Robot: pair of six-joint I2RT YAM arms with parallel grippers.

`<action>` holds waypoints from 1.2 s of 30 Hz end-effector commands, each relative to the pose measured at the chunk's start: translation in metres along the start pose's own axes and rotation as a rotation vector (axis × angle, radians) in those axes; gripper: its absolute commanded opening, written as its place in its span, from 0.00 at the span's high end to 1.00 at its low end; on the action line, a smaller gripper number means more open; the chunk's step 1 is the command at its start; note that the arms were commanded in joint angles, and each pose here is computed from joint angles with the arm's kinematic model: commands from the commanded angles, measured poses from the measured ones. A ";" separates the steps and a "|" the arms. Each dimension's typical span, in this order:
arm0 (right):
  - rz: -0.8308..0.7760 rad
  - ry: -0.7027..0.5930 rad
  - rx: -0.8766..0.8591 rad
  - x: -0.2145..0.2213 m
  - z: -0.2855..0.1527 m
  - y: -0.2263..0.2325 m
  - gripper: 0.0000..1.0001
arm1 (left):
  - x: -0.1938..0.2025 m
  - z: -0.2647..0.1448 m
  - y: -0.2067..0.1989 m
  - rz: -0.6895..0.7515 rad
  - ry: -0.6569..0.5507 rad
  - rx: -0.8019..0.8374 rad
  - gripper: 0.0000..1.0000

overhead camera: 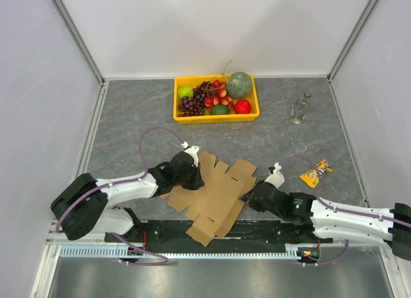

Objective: Fold the paper box

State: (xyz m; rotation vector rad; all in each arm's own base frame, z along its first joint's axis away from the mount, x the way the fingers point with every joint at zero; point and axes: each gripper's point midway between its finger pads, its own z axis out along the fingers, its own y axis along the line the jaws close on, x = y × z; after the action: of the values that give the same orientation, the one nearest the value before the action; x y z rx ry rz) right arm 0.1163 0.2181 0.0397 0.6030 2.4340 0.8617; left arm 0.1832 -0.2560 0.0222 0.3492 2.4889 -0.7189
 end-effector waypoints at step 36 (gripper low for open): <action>-0.873 0.260 0.114 -0.147 0.043 0.089 0.95 | -0.014 0.017 -0.005 0.131 -0.028 0.035 0.81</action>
State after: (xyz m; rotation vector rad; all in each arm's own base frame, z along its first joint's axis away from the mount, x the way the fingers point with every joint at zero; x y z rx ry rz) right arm 0.2616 0.2013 0.1016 -0.5172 2.6840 0.3273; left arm 0.1997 -0.2614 0.0279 0.4723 2.4190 -0.6606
